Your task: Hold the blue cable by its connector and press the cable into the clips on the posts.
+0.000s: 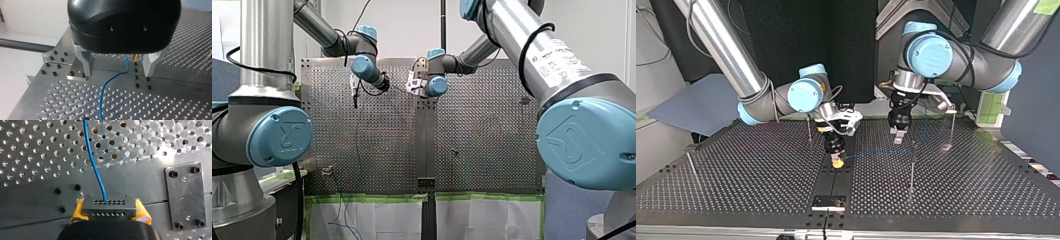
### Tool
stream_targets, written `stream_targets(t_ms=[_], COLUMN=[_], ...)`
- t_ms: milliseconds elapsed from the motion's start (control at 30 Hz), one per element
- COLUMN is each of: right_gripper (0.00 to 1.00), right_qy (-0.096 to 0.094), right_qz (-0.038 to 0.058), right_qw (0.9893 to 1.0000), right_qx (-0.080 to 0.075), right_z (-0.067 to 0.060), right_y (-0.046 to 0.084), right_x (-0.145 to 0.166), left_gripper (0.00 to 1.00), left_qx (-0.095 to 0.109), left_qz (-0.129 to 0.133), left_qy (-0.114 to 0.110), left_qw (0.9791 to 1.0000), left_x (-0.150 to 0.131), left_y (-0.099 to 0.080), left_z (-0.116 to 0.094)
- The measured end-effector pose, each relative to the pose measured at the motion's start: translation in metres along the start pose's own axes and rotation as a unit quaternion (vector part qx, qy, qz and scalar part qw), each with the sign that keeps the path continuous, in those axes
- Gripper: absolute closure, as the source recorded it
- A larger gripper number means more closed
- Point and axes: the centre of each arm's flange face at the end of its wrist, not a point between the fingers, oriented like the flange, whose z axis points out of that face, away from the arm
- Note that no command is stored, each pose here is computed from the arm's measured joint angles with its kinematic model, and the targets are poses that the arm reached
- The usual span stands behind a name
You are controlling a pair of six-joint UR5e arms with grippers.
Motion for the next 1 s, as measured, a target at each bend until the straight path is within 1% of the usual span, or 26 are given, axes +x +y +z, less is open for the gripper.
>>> stream_targets(t_ms=[133,233,333,467,567,733,900,1000], right_gripper=[1.0,1.0,1.0,1.0,1.0,1.0,1.0,1.0], right_qy=[0.0,-0.001,-0.001,-0.001,-0.002,-0.001,-0.001,-0.001], right_qz=[-0.0015,-0.0026,-0.0034,-0.0037,-0.004,-0.0041,-0.004,-0.0041], right_qw=[1.0,1.0,1.0,1.0,1.0,1.0,1.0,1.0], right_qx=[0.0,0.0,0.0,0.001,0.001,0.002,0.001,0.001], right_z=[0.0,0.0,0.0,0.0,0.0,0.0,0.0,0.0], right_y=[0.001,0.001,0.001,0.001,0.0,-0.001,0.0,0.001], right_x=[0.0,0.0,0.0,-0.001,-0.001,-0.001,-0.001,0.0], left_gripper=[0.01,0.01,0.01,0.01,0.01,0.01,0.01,0.01], left_qx=[-0.012,-0.021,-0.024,-0.022,-0.022,-0.027,-0.025,-0.024], left_qz=[-0.012,-0.019,-0.021,-0.019,-0.02,-0.026,-0.03,-0.033], left_qy=[-0.019,-0.027,-0.024,-0.018,-0.022,-0.042,-0.051,-0.052], left_qw=[0.9997,0.9992,0.9992,0.9994,0.9993,0.9984,0.9979,0.9978], left_x=[-0.002,-0.001,0.005,0.015,0.018,0.005,-0.008,-0.01], left_y=[-0.003,-0.005,-0.006,-0.01,-0.015,-0.023,-0.029,-0.031], left_z=[0.002,0.003,0.007,0.014,0.02,0.028,0.034,0.036])
